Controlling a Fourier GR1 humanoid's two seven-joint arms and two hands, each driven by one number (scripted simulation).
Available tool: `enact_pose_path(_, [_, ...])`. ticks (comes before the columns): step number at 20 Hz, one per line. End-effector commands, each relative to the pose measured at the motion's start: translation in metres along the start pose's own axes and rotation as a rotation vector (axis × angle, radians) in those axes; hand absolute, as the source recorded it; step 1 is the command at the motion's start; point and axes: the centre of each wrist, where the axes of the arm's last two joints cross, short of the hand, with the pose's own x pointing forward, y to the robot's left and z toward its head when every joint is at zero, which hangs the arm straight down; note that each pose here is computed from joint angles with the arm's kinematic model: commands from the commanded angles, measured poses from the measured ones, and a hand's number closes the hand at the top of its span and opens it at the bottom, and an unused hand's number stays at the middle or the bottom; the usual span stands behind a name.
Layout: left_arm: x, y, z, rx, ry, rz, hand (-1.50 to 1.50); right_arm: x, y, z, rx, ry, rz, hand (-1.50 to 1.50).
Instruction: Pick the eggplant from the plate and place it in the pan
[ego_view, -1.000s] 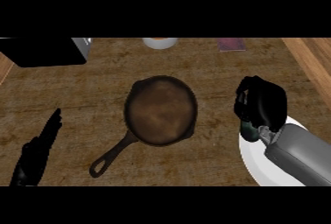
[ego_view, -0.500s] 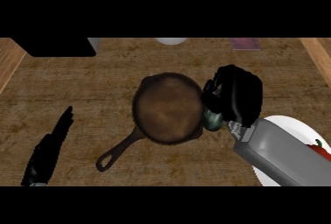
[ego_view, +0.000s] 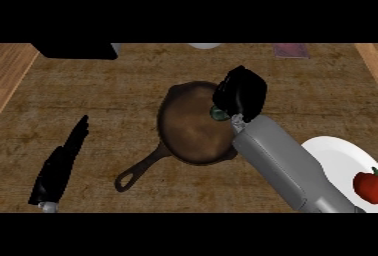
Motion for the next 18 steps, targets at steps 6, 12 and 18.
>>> enact_pose_path(6, [0.009, -0.008, -0.014, -0.019, -0.025, 0.004, 0.0, 0.0, 0.049, -0.016, 0.228, 0.231, -0.144, 1.5])
enact_pose_path(12, [0.012, -0.008, -0.01, -0.043, -0.049, -0.001, 0.0, -0.015, 0.048, -0.028, 0.227, 0.37, -0.45, -1.5])
enact_pose_path(18, [0.016, -0.014, -0.018, -0.039, -0.037, -0.01, 0.0, -0.008, 0.045, -0.032, -0.049, 0.205, -0.587, -1.5])
